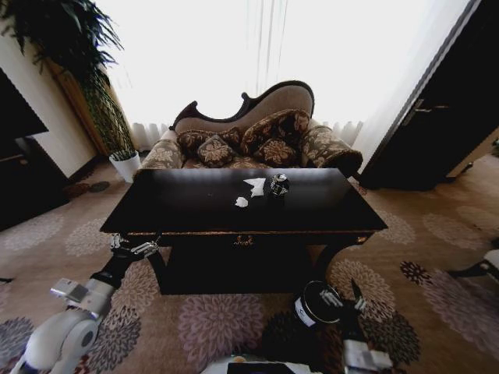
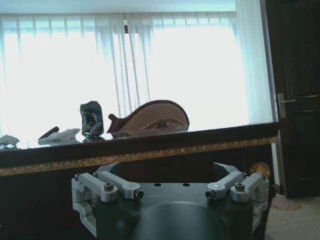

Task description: Move to the front of the table and place the trash on the table into the trash bin.

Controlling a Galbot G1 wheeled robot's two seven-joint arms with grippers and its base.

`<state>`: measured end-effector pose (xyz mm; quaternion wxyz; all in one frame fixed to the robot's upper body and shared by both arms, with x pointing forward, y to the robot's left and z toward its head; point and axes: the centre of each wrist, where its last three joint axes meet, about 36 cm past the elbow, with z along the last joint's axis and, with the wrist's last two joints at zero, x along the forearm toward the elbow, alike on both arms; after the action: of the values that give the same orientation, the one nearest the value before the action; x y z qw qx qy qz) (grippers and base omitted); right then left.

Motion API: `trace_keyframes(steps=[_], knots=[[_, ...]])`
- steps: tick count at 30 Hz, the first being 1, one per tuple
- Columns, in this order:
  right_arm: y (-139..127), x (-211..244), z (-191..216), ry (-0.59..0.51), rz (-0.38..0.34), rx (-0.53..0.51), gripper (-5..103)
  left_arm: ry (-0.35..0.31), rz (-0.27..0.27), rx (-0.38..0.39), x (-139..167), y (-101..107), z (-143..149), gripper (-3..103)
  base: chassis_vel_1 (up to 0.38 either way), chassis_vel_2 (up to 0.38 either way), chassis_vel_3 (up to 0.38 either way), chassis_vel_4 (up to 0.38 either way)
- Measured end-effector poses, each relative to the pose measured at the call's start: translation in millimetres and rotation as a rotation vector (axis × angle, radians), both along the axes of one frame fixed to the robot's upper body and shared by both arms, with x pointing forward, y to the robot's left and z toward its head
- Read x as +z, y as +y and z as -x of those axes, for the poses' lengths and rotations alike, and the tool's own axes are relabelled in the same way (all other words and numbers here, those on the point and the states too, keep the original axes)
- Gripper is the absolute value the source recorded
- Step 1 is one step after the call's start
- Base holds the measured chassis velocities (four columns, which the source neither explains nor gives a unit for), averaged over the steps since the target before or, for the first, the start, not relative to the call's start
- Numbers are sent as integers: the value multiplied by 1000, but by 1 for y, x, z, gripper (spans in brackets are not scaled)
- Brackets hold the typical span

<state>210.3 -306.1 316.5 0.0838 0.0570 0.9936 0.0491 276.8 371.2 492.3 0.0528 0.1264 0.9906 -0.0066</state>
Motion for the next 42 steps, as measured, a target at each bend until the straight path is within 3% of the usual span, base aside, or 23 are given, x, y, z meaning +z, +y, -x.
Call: trace_keyframes(steps=[10,18,29,42], knots=[[2,75,-47,-40,-4,126,100,0,0,0,0,0,0,100,0,0,0,0],[2,105,-75,-44,26,215,100,0,0,0,0,0,0,100,0,0,0,0],[-14,131,-116,62,143,362,100,0,0,0,0,0,0,100,0,0,0,0],[-44,126,-176,223,178,400,100,0,0,0,0,0,0,100,0,0,0,0]])
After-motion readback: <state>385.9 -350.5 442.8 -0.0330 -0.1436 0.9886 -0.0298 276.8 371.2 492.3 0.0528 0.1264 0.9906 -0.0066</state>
